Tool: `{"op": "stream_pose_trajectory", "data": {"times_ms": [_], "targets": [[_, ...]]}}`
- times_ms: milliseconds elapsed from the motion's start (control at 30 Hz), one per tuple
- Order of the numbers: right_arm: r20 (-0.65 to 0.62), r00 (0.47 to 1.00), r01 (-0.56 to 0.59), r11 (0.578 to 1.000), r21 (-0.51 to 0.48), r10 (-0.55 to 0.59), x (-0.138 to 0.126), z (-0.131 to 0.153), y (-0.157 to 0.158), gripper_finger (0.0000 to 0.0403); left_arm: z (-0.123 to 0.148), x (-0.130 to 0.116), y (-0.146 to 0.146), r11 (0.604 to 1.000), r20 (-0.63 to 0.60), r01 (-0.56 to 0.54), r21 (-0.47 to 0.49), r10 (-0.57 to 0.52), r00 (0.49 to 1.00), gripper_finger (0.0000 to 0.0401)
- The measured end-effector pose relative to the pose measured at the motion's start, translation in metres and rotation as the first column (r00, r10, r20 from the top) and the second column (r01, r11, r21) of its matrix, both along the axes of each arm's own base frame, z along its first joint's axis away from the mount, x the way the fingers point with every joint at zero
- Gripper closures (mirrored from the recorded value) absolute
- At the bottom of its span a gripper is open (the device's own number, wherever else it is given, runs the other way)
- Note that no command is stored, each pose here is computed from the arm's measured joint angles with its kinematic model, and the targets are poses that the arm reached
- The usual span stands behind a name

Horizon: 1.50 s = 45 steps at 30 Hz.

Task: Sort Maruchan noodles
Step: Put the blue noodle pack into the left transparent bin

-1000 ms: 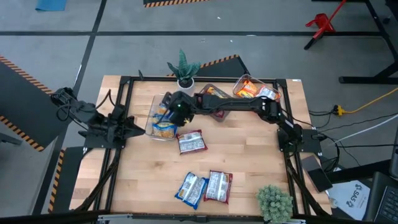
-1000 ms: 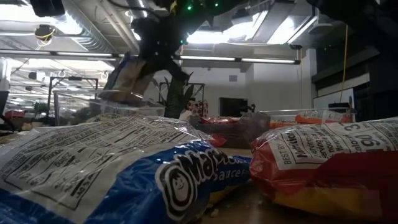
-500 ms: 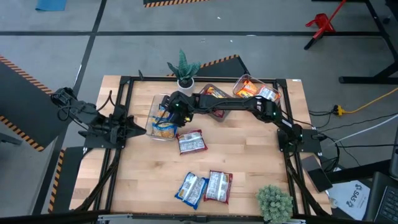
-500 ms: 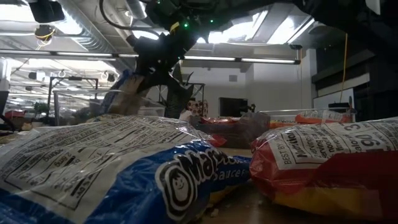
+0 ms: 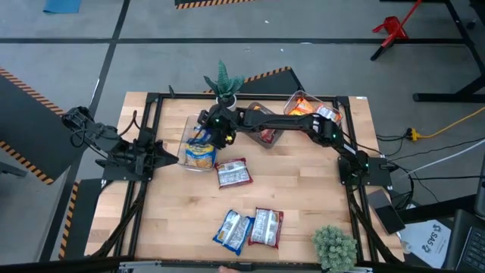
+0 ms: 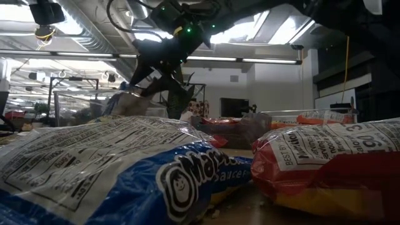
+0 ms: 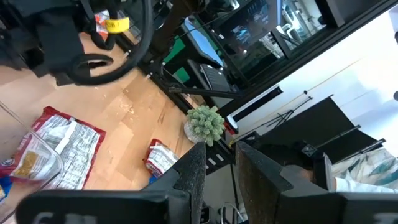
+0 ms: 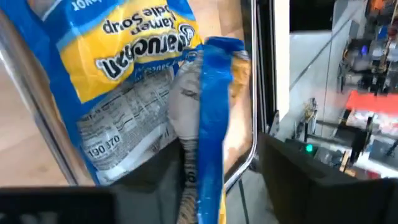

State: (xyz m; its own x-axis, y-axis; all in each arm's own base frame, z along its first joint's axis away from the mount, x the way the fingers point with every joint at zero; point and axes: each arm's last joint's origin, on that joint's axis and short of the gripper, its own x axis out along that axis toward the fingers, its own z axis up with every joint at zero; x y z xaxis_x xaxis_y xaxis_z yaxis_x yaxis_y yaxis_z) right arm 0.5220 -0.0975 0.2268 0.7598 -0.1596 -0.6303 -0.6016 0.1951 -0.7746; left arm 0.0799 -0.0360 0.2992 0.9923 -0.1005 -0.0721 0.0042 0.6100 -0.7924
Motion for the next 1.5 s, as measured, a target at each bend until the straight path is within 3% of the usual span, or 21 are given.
{"op": "stream_pose_trajectory", "data": {"times_ms": [200, 367, 533, 767, 967, 1067, 1200, 1500], "targets": [[-0.042, 0.959, 0.28, 0.959, -0.05, -0.282, -0.006, -0.003, -0.002, 0.0169, 0.0, 0.0, 0.0, 1.0, 0.0, 0.0, 0.006, 0.0, 1.0, 0.0319], [-0.152, 0.912, 0.39, 0.92, 0.036, -0.38, -0.021, 0.001, -0.001, 0.0166, 0.0, 0.0, 0.001, 0.999, 0.003, -0.02, 0.025, 0.02, 1.0, 0.0319], [-0.166, 0.894, 0.434, 0.896, 0.097, -0.415, -0.028, 0.013, 0.009, 0.0171, 0.0, 0.0, 0.001, 0.998, 0.002, -0.047, 0.041, 0.047, 0.999, 0.0319], [-0.096, 0.891, 0.454, 0.867, 0.203, -0.444, -0.043, 0.057, 0.019, 0.017, -0.001, 0.0, 0.003, 0.995, 0.003, -0.082, 0.058, 0.082, 0.997, 0.0319], [-0.133, 0.894, 0.435, 0.76, 0.483, -0.427, -0.054, 0.08, 0.028, 0.0172, -0.003, 0.0, 0.004, 0.99, -0.016, -0.12, 0.08, 0.121, 0.992, 0.0319], [-0.157, 0.903, 0.415, 0.714, 0.564, -0.401, -0.046, 0.07, 0.03, 0.0186, -0.004, 0.0, 0.004, 0.986, -0.027, -0.138, 0.092, 0.141, 0.99, 0.0319], [-0.176, 0.889, 0.44, 0.686, 0.58, -0.422, -0.032, 0.045, 0.028, 0.0212, -0.005, 0.0, 0.005, 0.982, -0.031, -0.158, 0.1, 0.162, 0.986, 0.0319], [-0.243, 0.849, 0.526, 0.699, 0.485, -0.47, -0.018, -0.005, 0.019, 0.0251, -0.008, -0.001, 0.006, 0.979, -0.053, -0.164, 0.12, 0.171, 0.984, 0.0319]]}}
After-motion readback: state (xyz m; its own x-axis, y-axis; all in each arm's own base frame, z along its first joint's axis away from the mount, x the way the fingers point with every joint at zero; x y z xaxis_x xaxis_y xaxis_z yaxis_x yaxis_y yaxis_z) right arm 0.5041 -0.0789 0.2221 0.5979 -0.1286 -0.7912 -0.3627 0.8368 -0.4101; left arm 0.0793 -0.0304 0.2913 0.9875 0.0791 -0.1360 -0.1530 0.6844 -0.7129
